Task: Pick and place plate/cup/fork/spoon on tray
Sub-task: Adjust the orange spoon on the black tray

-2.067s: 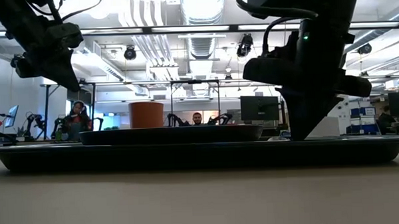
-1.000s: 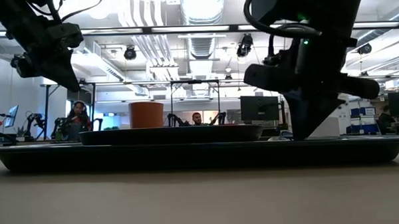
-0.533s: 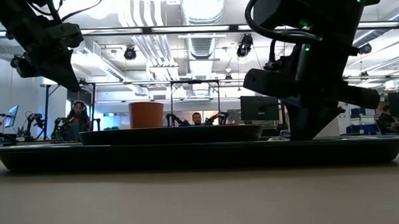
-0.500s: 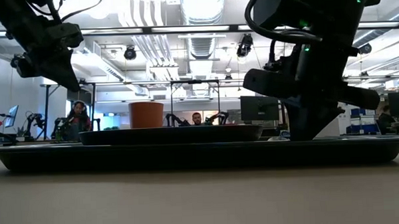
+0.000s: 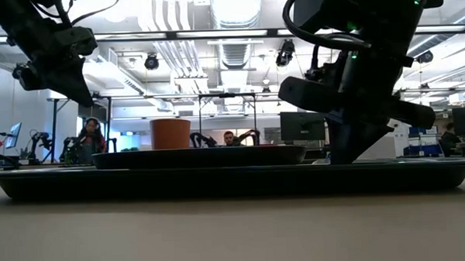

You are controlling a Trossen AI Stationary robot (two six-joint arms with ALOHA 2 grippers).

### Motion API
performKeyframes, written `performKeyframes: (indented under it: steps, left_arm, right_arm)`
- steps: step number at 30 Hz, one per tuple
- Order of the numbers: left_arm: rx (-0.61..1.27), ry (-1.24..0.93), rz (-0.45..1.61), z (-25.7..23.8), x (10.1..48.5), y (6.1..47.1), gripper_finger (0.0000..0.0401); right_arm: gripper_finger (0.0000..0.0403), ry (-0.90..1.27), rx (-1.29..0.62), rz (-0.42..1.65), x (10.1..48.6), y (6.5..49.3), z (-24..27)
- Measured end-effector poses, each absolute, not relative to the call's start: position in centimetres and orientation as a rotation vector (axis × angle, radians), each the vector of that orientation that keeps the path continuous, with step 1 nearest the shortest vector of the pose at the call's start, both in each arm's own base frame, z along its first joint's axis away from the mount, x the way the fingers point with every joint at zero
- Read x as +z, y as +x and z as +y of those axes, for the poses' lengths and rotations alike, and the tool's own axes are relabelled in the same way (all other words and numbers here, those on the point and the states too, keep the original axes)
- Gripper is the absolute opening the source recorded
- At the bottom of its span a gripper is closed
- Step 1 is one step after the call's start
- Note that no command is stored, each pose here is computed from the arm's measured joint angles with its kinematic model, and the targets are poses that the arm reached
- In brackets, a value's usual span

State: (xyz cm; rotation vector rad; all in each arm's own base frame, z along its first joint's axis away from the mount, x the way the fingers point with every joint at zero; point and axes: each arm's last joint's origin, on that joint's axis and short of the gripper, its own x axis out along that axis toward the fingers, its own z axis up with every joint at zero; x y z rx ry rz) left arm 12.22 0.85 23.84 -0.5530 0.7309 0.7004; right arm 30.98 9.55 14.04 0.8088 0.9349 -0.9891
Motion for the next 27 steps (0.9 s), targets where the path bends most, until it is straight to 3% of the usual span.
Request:
performKeyframes:
  steps: [9,17,27]
  left_arm:
    - [0.7,-0.553,0.731,0.8,23.8,12.2,0.0]
    - [0.701,-0.553,0.731,0.9,23.8,12.2,0.0]
    - [0.697,-0.557,0.734,0.8,23.8,12.3,0.0]
  right_arm:
    - [0.0008,0.749,-1.017,0.989,14.0,30.4,9.3]
    - [0.0008,0.882,-0.843,0.918,13.8,32.4,10.3]
    - [0.0008,0.863,-0.835,0.938,13.0,32.6,10.4]
